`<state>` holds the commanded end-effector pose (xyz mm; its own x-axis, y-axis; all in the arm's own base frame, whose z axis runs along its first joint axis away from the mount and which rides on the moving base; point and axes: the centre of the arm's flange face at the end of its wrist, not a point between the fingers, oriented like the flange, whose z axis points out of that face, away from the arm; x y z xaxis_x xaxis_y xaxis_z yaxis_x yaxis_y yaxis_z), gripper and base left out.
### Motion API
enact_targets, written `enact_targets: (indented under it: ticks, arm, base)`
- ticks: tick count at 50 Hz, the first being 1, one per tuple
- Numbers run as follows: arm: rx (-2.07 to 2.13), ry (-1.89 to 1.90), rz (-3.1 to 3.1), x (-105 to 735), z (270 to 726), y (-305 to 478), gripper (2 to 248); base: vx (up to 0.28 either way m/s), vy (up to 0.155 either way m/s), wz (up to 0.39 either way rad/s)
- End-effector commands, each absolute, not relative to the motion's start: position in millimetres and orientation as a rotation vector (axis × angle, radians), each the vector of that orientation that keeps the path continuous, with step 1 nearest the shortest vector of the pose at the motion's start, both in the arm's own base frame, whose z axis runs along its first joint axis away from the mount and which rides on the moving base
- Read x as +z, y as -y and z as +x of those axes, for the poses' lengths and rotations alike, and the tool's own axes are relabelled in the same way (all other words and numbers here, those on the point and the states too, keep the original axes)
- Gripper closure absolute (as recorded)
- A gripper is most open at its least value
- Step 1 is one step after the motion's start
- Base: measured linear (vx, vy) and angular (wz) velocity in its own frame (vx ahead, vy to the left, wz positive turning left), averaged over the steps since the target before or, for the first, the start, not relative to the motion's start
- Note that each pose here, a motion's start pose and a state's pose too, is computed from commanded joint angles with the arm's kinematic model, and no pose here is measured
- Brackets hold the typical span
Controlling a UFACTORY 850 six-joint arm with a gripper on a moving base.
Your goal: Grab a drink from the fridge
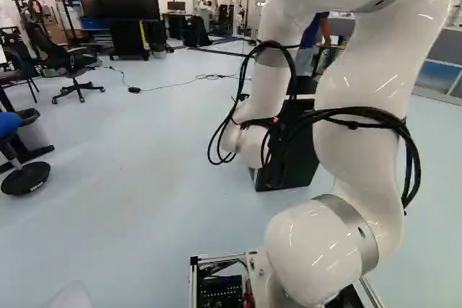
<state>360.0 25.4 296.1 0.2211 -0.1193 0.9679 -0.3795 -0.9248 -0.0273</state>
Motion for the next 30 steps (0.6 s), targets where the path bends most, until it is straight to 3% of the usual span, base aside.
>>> enact_targets:
  ticks: [30]
  arm:
    - [1.701,0.617,2.173,269.0,405.9,-18.8,3]
  base:
    - [0.000,0.000,0.000]
